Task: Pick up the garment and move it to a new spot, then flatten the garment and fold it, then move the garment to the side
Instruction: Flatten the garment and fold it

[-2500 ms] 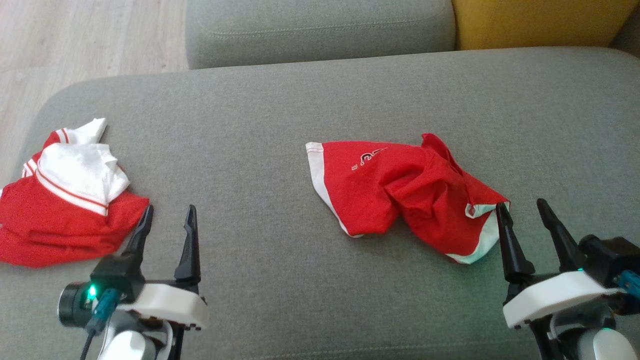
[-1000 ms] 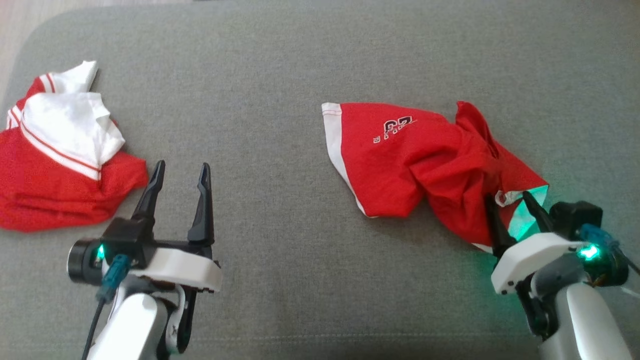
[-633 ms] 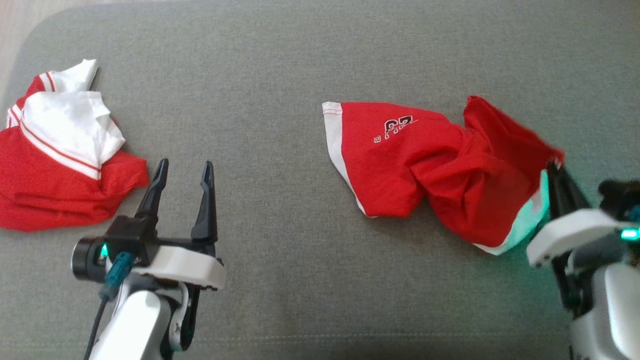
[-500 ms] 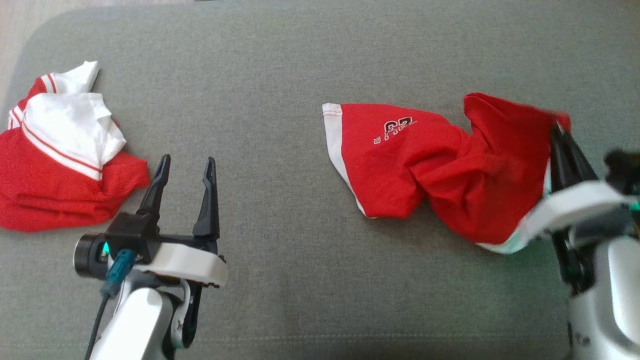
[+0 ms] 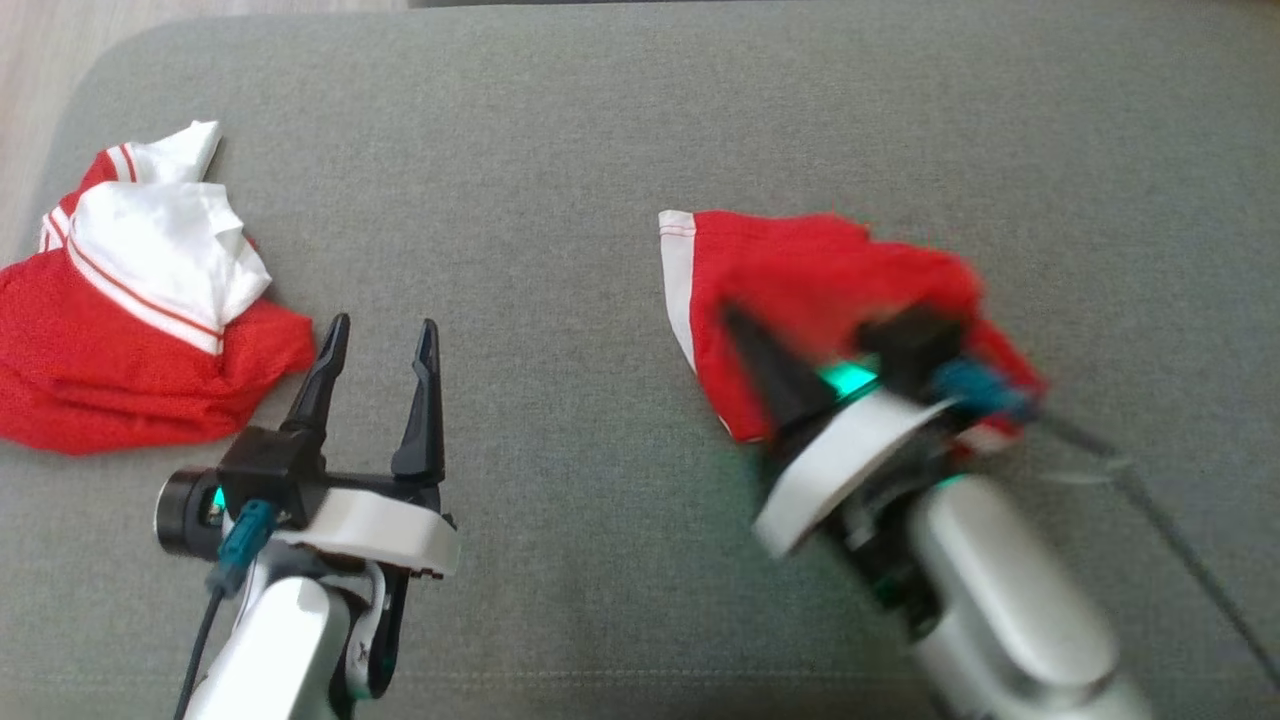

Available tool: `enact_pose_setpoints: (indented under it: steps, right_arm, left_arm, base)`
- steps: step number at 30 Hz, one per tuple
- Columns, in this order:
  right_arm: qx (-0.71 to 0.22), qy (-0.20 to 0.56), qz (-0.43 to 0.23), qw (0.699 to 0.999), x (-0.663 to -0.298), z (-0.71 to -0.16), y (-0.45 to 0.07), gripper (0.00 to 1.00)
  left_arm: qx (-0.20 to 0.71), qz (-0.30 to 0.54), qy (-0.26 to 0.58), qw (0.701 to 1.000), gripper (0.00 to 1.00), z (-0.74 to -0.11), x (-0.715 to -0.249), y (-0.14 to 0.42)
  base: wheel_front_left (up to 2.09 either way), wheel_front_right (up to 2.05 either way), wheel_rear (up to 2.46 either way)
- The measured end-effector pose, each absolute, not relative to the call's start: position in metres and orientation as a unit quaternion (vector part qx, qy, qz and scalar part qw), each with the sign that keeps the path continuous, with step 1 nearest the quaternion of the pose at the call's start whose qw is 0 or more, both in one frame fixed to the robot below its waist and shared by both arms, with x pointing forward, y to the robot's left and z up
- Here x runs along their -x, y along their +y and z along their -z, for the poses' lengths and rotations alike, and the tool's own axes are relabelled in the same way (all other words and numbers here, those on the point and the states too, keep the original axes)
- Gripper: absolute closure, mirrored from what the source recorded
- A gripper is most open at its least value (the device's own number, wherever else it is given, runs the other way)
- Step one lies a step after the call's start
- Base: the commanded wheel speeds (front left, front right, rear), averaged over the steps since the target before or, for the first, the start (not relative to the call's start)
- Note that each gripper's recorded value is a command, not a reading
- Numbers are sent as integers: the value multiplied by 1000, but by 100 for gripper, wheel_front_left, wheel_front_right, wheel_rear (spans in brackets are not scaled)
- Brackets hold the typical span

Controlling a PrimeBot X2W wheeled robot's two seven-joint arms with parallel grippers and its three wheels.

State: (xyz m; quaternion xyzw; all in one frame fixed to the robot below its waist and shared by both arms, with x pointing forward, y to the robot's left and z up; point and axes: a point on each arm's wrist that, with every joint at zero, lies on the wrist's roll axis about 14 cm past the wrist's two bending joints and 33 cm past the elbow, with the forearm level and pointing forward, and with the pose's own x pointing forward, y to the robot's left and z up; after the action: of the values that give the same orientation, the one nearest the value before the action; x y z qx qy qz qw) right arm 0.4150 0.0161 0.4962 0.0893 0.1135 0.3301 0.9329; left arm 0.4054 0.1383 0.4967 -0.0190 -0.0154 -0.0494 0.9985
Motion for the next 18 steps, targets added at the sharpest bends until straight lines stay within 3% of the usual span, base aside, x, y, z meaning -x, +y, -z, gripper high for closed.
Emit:
enact_pose_setpoints:
  steps: [5,11,12,13,14,18]
  right_arm:
    - [-105,176,-393,896,-378,-461,56,100]
    - [-109,175,-387,899,-380,-450,54,100]
    - [-110,165,-386,901,-383,-454,53,78]
    - [-112,153,-386,903,-384,-459,53,43]
    - [-113,141,-388,904,-385,-465,54,0]
    - [-120,93,-395,906,-386,-490,57,0]
  left_arm:
    - [20,45,-9,999,0,-493,-405,140]
    - [21,47,-7,999,0,-490,-407,137]
    - [21,49,-7,999,0,-490,-407,136]
    - [22,50,-8,998,0,-491,-407,135]
    - [22,51,-9,998,0,-492,-407,134]
    - [24,53,-14,998,0,-496,-407,131]
  base:
    - [0,0,0]
    - [0,0,0]
    - [0,0,0]
    - [0,0,0]
    - [0,0,0]
    - [0,0,0]
